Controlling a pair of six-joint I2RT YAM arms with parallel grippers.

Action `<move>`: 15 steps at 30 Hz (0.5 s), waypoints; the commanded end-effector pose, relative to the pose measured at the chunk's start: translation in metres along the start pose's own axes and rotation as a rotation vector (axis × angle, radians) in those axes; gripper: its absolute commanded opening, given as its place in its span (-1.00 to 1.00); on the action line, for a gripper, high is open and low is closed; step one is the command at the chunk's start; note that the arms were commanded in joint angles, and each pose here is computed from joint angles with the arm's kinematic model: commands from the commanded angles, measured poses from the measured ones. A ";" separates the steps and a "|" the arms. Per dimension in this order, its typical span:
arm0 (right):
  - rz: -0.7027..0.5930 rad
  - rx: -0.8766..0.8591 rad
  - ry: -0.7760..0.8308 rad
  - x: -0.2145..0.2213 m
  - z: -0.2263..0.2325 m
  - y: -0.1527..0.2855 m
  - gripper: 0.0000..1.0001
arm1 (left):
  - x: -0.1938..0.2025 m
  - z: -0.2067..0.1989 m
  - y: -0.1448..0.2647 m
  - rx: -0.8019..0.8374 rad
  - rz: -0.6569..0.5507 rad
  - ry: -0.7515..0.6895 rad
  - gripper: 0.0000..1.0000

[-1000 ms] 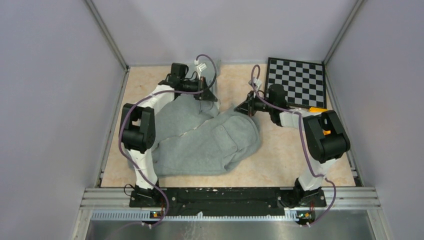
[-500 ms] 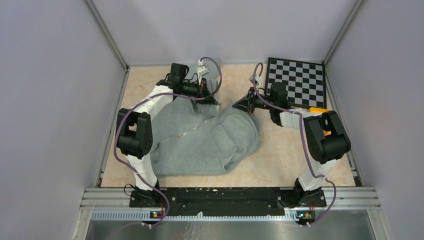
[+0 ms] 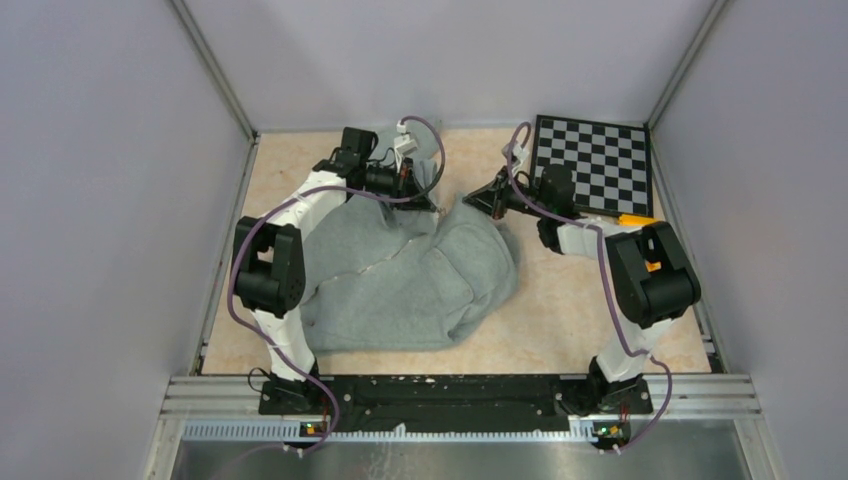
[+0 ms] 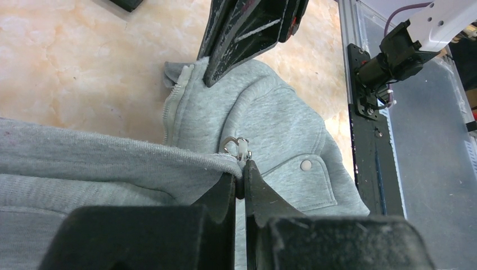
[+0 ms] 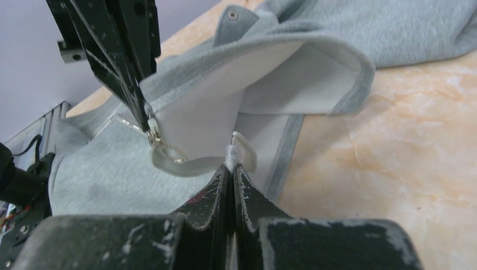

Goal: Zip up the jacket

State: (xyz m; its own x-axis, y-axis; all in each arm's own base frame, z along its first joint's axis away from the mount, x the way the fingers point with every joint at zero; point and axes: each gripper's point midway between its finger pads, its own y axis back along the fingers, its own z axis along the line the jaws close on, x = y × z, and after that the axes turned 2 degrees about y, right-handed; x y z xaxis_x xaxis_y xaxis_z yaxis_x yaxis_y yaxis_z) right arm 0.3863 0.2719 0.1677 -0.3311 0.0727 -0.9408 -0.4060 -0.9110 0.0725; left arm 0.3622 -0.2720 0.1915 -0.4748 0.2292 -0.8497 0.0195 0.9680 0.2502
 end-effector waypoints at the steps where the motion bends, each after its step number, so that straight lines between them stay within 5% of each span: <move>1: -0.144 -0.011 0.083 -0.038 0.007 -0.005 -0.98 | -0.016 -0.019 0.002 0.062 -0.033 -0.064 -1.00; 6: -0.166 -0.096 0.122 -0.036 0.022 -0.003 -1.00 | -0.020 -0.024 0.003 0.068 -0.041 -0.087 -1.00; 15: 0.031 -0.314 0.299 0.000 0.053 -0.007 -1.00 | -0.015 -0.036 0.011 0.048 -0.020 -0.282 -1.00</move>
State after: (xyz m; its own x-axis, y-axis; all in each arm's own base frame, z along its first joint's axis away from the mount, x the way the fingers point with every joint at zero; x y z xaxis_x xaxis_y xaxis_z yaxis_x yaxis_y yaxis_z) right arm 0.3595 0.2839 0.1763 -0.2126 0.0400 -0.9763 -0.2418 -0.9702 0.0129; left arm 0.3531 -0.2695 0.1917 -0.4038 0.2396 -0.8829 0.0425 0.9690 0.2435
